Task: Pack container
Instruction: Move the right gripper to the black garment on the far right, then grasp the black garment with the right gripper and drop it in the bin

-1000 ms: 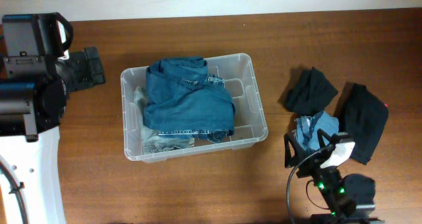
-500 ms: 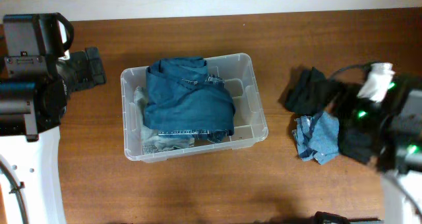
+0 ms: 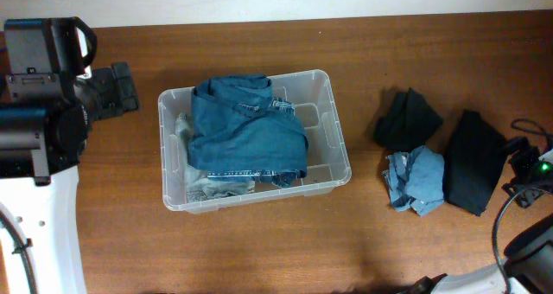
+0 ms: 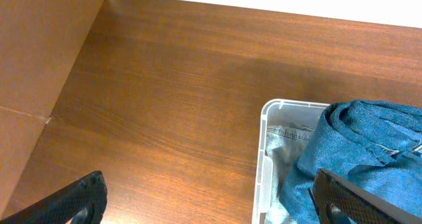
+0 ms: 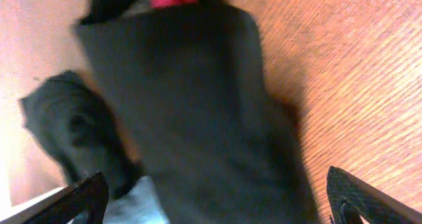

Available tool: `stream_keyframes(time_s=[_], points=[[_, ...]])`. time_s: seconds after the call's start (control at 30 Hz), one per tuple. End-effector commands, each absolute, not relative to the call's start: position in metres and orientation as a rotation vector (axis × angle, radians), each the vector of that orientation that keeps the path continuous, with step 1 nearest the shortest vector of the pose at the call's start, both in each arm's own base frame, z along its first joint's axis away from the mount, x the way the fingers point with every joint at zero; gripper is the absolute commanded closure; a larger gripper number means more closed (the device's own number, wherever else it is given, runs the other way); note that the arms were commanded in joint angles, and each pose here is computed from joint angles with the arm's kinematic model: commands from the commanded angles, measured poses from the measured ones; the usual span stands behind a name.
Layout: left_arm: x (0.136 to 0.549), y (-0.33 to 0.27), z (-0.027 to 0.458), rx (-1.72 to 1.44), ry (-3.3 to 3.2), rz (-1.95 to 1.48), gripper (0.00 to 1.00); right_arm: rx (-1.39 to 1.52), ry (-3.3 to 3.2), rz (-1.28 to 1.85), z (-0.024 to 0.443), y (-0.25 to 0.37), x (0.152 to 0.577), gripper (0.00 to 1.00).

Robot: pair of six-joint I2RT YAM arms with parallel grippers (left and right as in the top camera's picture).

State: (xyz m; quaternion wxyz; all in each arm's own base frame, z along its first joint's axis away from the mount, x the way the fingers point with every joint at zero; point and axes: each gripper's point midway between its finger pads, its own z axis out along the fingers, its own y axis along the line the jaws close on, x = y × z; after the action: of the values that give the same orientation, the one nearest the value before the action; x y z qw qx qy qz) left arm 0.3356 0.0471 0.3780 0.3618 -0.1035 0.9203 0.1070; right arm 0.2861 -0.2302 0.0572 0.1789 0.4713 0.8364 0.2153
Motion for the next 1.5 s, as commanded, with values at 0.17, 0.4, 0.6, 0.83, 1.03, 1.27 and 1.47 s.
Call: stream_keyframes(time_s=[0.17, 0.4, 0.6, 0.83, 1.03, 1.27, 1.47], points=[[0.337, 0.050, 0.377, -0.269, 2.370, 0.292, 0.01, 1.184, 2.458, 0.656, 0.029, -0.219, 0.300, 0.11], [0.336, 0.050, 0.377, -0.270, 2.371, 0.292, 0.01, 1.116, 2.486, 0.667, 0.030, -0.209, 0.307, 0.46], [0.337, 0.050, 0.377, -0.269, 2.371, 0.292, 0.01, 1.002, 2.314, 0.911, 0.072, -0.189, 0.328, 0.66], [0.337, 0.050, 0.377, -0.269, 2.371, 0.292, 0.01, 0.821, 2.123, 0.950, 0.183, -0.172, 0.339, 0.96], [0.336, 0.050, 0.377, -0.270, 2.371, 0.292, 0.01, 0.487, 1.972, 0.998, 0.295, -0.100, 0.332, 0.96], [0.337, 0.050, 0.377, -0.269, 2.371, 0.292, 0.01, 0.101, 1.950, 1.293, 0.359, 0.038, 0.332, 0.96], [0.337, 0.050, 0.377, -0.270, 2.370, 0.292, 0.01, -0.279, 1.990, 1.516, 0.356, 0.168, 0.332, 0.96]])
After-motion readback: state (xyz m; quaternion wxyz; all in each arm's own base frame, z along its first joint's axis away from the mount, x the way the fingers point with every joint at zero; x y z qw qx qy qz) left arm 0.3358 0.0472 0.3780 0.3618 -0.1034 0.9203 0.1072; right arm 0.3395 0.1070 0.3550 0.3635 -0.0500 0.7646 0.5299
